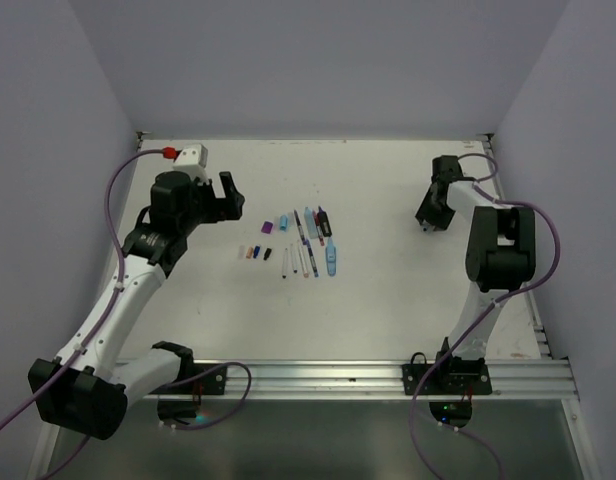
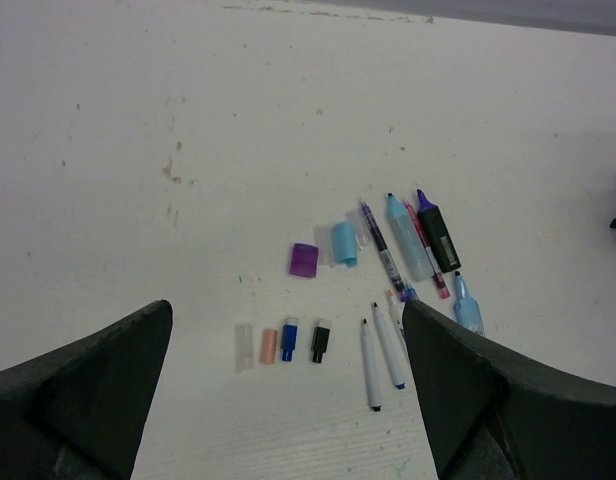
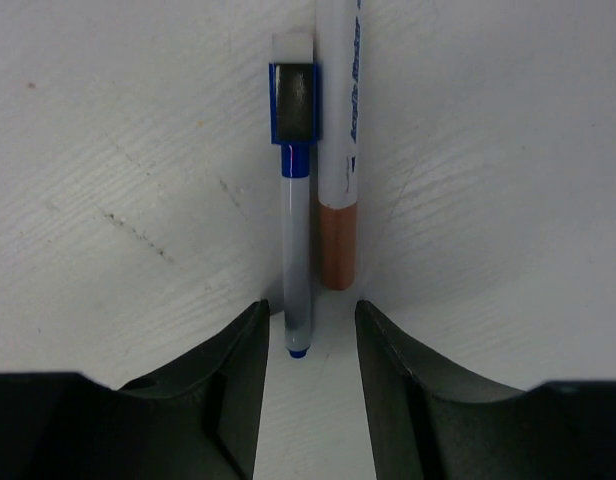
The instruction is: Open the pen caps
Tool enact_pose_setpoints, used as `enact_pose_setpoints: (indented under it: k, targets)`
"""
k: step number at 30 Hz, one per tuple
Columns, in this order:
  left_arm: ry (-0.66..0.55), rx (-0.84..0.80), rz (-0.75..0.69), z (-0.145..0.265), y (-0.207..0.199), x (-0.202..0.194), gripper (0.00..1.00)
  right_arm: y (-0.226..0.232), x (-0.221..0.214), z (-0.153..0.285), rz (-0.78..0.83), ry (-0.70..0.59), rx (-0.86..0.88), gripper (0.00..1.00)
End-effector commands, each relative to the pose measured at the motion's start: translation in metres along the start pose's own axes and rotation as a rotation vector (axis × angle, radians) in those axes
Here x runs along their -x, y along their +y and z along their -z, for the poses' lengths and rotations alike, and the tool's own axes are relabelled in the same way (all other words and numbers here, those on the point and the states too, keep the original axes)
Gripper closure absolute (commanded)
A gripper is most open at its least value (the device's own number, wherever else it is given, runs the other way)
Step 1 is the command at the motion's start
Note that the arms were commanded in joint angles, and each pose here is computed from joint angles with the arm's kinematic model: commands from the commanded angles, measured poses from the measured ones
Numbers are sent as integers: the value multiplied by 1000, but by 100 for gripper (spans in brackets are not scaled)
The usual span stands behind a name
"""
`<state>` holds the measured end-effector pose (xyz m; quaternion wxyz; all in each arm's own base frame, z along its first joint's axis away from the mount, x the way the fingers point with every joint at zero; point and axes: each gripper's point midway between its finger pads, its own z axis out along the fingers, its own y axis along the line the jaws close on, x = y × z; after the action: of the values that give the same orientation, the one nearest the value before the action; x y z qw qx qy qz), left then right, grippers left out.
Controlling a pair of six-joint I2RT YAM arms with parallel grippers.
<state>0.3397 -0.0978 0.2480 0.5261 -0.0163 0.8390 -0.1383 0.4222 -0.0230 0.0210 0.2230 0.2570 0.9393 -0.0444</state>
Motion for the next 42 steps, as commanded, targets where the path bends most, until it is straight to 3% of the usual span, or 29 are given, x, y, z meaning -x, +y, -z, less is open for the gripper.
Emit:
enact_pose_setpoints:
  k: [1, 5, 12, 15, 25, 32, 42]
  targets:
    - [-29, 10, -14, 0, 4, 5, 0, -1, 2, -9, -38, -15, -1, 56]
    - [-33, -3, -12, 0, 1, 6, 0, 0, -6, -20, -26, 9, 14, 62]
    - [-28, -53, 0, -2, -8, 5, 0, 15, -21, -20, 28, 40, 100, 94]
    - [-26, -85, 12, -5, -14, 6, 0, 35, -29, -11, 93, 34, 146, 100]
    - [-1, -226, 82, -13, -43, 6, 0, 129, -49, 65, 319, -98, 413, 100]
    - [38, -405, 183, -24, -77, 5, 3, 198, -80, 172, 515, -268, 716, 100]
    - [6, -526, 260, -36, -107, 20, 10, 233, -131, 264, 658, -439, 983, 100]
